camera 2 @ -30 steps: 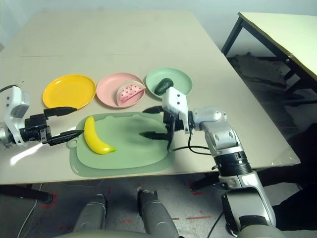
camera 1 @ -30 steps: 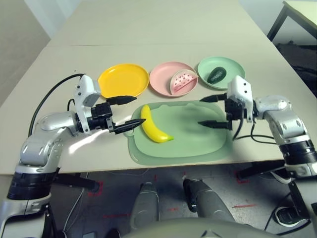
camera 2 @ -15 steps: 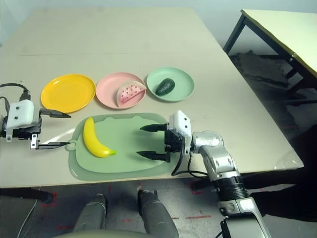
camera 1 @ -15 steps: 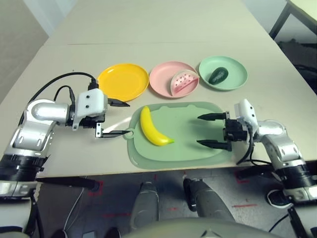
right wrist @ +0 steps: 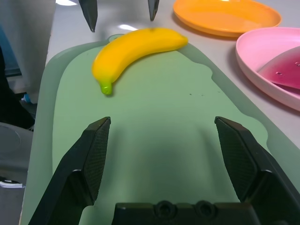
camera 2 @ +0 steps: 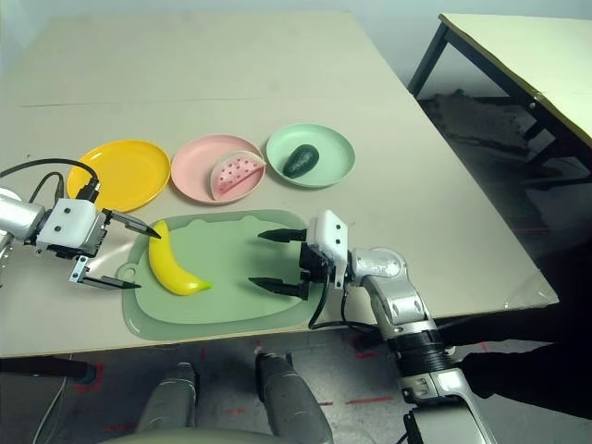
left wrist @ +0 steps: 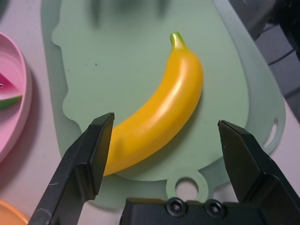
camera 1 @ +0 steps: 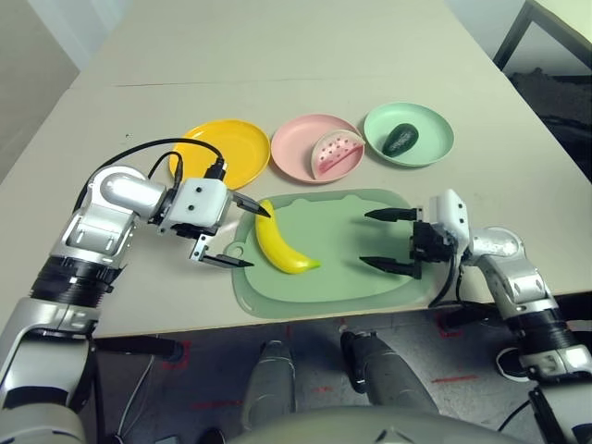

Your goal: Place the fruits into color-matched plates.

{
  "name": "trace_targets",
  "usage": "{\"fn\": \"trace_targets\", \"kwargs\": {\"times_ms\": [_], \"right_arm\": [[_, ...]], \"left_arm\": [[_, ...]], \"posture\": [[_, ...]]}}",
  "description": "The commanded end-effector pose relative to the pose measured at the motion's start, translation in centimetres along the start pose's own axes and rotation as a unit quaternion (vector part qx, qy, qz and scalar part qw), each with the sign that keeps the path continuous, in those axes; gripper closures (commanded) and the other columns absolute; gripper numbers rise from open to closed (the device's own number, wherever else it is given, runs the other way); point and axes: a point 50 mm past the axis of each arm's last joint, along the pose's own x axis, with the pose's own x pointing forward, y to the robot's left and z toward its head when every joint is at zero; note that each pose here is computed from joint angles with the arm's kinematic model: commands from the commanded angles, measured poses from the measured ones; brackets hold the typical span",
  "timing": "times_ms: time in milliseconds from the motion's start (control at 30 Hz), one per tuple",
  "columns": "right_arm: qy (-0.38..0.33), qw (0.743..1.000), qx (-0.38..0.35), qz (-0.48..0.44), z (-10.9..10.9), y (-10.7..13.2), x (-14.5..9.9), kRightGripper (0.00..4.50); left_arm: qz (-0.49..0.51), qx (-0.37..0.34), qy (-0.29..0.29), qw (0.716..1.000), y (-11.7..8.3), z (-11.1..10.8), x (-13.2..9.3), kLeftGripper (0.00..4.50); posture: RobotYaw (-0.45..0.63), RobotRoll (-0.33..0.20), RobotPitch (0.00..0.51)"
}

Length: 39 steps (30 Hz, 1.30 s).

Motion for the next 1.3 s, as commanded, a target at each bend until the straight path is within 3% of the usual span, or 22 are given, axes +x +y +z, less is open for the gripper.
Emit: {"fn": "trace_targets", "kwargs": {"times_ms": [33, 433, 533, 800, 1000, 1300], "right_arm": [[0.009, 1.000, -0.001, 0.007, -0.5, 0.6, 0.3, 0.02], [0.004, 1.000, -0.010, 0.003, -0.4, 0.8, 0.8, 0.02], [0.002, 1.000, -0.010, 0.000, -0.3, 0.8, 1.0, 0.00], [0.002, 1.000, -0.009, -0.001, -0.4, 0.8, 1.0, 0.00], [-0.006, 1.000, -0.003, -0.005, -0.3, 0.6, 1.0, 0.00], [-0.062, 0.993, 0.060, -0.075, 0.3, 0.3, 1.3, 0.00]], "left_arm": [[-0.012, 0.001, 0.025, 1.000, 0.2, -1.0, 0.7, 0.00], [-0.026, 0.016, 0.053, 0.998, 0.5, -2.3, 2.2, 0.00], [-0.035, 0.002, 0.050, 0.998, 0.2, -2.6, 2.6, 0.55], [-0.037, -0.016, 0.043, 0.998, -0.3, -2.7, 2.0, 2.82], [-0.010, -0.030, 0.041, 0.999, 0.0, -2.5, 0.4, 2.89], [0.110, -0.041, 0.081, 0.990, 1.6, -1.9, -5.1, 2.90]], "posture": [[-0.08, 0.000, 0.180], [-0.10, 0.000, 0.174], [-0.10, 0.000, 0.174], [-0.09, 0.000, 0.176], [-0.09, 0.000, 0.174], [-0.07, 0.000, 0.178]]}}
